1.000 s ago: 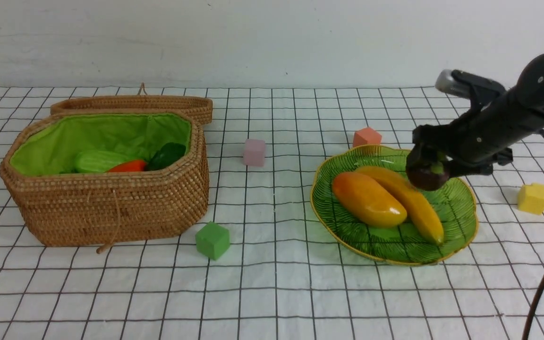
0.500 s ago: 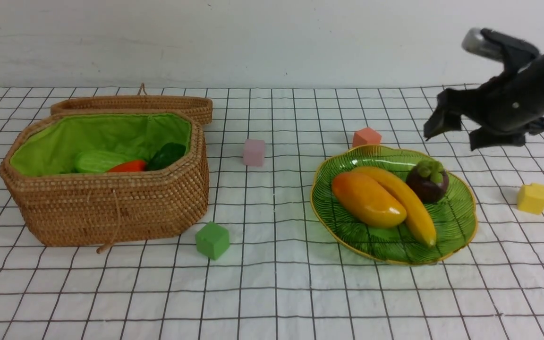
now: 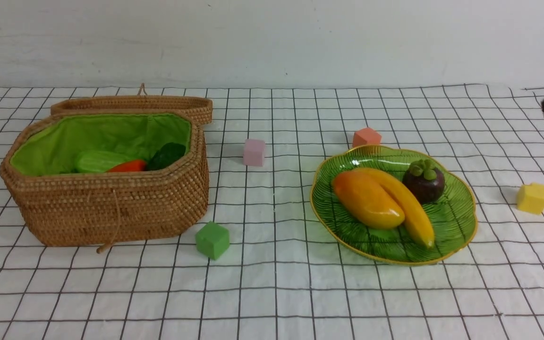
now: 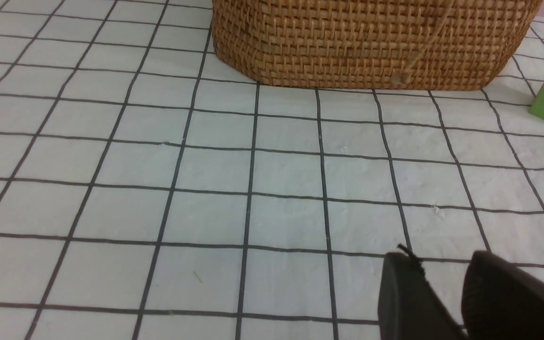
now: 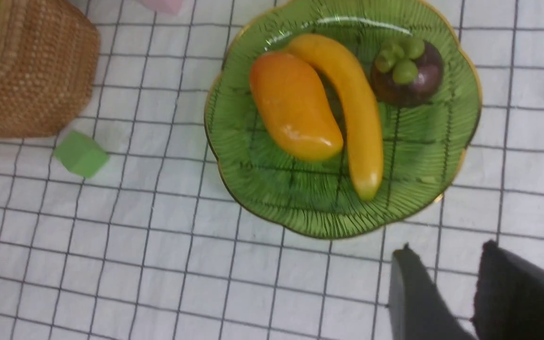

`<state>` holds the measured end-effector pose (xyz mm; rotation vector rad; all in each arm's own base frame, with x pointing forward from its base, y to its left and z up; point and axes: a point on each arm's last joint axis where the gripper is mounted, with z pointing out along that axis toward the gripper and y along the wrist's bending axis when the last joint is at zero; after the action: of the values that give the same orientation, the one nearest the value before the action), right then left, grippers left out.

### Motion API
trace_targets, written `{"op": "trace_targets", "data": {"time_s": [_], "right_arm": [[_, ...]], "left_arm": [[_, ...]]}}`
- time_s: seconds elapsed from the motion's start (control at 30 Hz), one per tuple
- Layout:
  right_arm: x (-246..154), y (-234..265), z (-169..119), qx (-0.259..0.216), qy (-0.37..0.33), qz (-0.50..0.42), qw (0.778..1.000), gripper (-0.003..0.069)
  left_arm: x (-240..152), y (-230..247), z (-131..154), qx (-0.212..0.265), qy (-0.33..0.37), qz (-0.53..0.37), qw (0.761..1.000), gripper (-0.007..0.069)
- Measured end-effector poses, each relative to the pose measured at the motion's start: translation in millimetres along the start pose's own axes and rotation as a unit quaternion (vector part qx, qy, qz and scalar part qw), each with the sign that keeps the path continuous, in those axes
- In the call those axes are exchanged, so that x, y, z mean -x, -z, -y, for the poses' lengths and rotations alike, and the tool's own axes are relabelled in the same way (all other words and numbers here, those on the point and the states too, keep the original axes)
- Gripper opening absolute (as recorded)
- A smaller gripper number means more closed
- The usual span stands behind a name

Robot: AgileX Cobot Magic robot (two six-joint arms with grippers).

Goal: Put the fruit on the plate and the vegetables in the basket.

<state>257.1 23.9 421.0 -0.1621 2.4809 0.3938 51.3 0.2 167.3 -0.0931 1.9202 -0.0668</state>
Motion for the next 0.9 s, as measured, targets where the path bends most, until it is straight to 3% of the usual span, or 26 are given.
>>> {"op": "trace_targets", "data": {"time_s": [0.07,0.1,0.23,0.53,0.73,0.9], "right_arm": [[-3,3,-1,0.001,0.001,-0.004,1.0,0.0123],[-5,7,-3,0.002,0.003,-0.004,1.0,0.0067],[-7,10,-5,0.005,0.003,-0.002,1.0,-0.0001],[-9,12,-3,-0.002,0.006,-0.002,1.0,-0.0008],[-26,36,2,-0.067,0.024,0.071,0.995,-0.0006],[-98,41,9,-0.143,0.046,0.189,0.97,-0.0005]], "left_arm": [[0,0,0,0.0,0.0,0.0,1.0,0.0186],[0,0,0,0.0,0.0,0.0,1.0,0.0186],[0,0,0,0.0,0.0,0.0,1.0,0.0186],[0,0,0,0.0,0.0,0.0,1.0,0.0196],[0,0,0,0.0,0.0,0.0,1.0,0.0196],[0,0,0,0.0,0.0,0.0,1.0,0.02]]}}
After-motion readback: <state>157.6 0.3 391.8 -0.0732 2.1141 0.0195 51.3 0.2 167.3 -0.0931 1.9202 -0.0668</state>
